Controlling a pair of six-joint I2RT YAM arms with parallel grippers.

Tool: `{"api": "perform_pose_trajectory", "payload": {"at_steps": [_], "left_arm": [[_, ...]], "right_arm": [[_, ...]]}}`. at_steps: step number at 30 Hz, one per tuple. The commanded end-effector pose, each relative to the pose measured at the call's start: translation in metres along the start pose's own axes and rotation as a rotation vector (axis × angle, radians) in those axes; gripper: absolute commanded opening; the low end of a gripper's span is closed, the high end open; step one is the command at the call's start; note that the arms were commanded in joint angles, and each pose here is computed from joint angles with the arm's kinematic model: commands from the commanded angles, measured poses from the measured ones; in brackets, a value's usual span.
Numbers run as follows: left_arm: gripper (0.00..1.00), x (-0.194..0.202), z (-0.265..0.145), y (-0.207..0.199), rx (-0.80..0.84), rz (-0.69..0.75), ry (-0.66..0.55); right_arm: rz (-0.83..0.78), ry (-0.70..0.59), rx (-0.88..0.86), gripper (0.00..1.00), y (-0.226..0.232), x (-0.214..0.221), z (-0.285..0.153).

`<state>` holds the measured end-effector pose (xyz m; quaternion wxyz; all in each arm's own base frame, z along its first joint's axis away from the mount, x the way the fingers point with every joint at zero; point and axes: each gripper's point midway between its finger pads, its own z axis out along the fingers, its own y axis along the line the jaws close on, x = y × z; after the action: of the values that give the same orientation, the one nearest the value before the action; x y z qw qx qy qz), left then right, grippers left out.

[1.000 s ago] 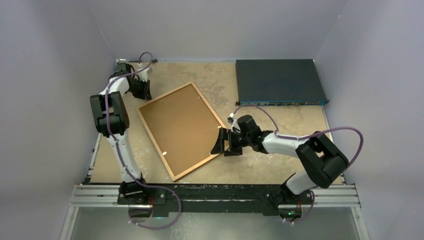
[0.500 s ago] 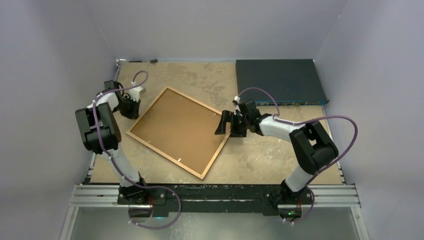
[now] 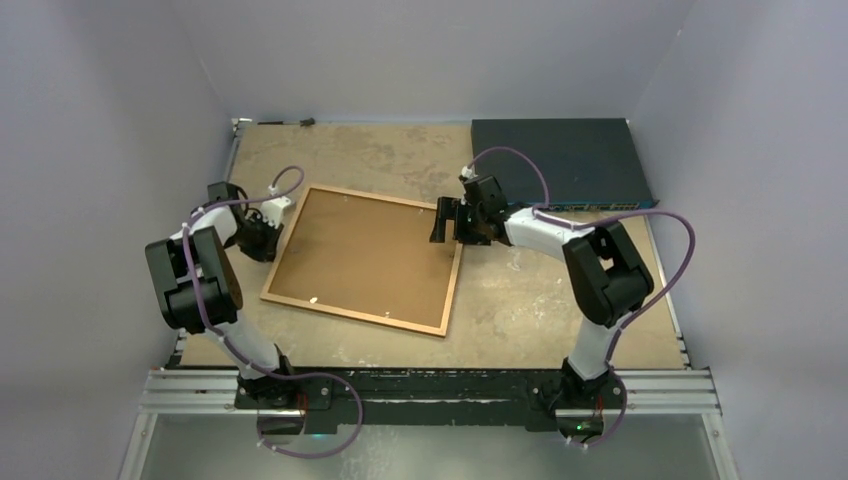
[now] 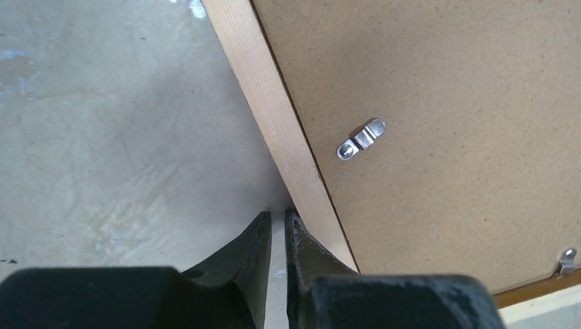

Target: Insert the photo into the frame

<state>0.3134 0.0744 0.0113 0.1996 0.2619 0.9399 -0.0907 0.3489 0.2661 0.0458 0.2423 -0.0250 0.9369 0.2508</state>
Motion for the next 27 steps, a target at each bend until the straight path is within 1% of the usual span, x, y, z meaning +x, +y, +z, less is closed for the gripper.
{"api": "perform_pose_trajectory", "payload": {"at_steps": [1,5,7,8,10,14,18,20,21,22,23,24,27], "left_arm": [[0.12,0.050,0.010,-0.092,0.334,-0.114,0.161],[0.13,0.047,-0.003,-0.085,0.294,-0.109,0.148],[0.14,0.047,-0.012,-0.074,0.246,-0.114,0.140],[0.15,0.045,-0.017,-0.067,0.224,-0.120,0.129],[0.16,0.038,-0.026,-0.053,0.199,-0.147,0.096],[0.18,0.015,-0.036,-0.036,0.228,-0.220,0.018],[0.20,0.002,-0.031,-0.035,0.274,-0.275,-0.034],[0.23,-0.005,-0.028,-0.041,0.324,-0.300,-0.066],[0.26,-0.006,-0.028,-0.045,0.351,-0.307,-0.073],[0.30,-0.009,-0.028,-0.050,0.382,-0.311,-0.086],[0.38,-0.010,-0.028,-0.053,0.403,-0.312,-0.096],[0.42,-0.011,-0.027,-0.055,0.414,-0.311,-0.103],[0.43,-0.007,-0.021,-0.052,0.398,-0.310,-0.097]], "right_arm": [[-0.085,-0.189,-0.067,0.98,0.055,-0.049,-0.042],[-0.125,-0.242,-0.061,0.99,0.083,-0.043,-0.058],[-0.130,-0.253,-0.122,0.99,0.108,-0.038,-0.062],[-0.133,-0.273,-0.166,0.99,0.124,-0.038,-0.063],[-0.152,-0.269,-0.288,0.99,0.166,-0.030,-0.064],[-0.178,-0.179,-0.435,0.98,0.231,-0.006,-0.035],[-0.228,-0.130,-0.564,0.97,0.287,0.017,-0.016],[-0.252,-0.115,-0.619,0.97,0.307,0.026,-0.008],[-0.263,-0.109,-0.641,0.97,0.315,0.029,-0.004],[-0.273,-0.107,-0.660,0.97,0.321,0.031,0.000],[-0.279,-0.100,-0.671,0.97,0.325,0.034,0.005],[-0.285,-0.085,-0.682,0.96,0.326,0.038,0.013],[-0.295,-0.070,-0.692,0.96,0.331,0.044,0.026]]}}
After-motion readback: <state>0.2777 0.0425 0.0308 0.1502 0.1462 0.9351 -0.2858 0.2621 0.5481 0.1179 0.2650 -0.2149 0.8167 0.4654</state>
